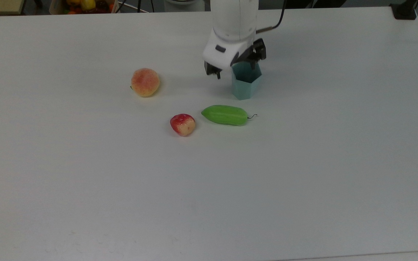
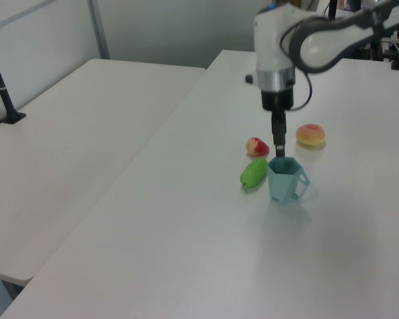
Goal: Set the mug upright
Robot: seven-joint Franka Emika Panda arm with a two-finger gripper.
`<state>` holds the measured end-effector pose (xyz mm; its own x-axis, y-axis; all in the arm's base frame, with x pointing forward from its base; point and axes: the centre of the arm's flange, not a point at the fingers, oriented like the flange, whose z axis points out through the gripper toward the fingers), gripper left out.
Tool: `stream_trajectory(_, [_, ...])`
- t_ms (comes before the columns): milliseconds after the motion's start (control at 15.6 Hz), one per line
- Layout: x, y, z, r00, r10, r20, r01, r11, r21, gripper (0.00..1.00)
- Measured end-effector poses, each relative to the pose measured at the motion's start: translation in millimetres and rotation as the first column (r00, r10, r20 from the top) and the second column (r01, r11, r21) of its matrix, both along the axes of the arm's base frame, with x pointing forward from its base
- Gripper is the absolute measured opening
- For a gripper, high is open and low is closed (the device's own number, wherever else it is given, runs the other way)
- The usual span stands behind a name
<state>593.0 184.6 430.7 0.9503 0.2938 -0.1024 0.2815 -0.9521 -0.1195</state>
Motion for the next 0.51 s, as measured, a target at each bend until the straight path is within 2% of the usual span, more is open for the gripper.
stream_trajectory(256, [-17.4, -38.6, 88.3, 0.991, -0.135, -0.008, 0.135, 0.991, -0.023, 1.0])
stream_trajectory(512, [-42.2, -90.8, 161.5, 0.956, -0.291, 0.04, 0.292, 0.956, -0.025, 1.0])
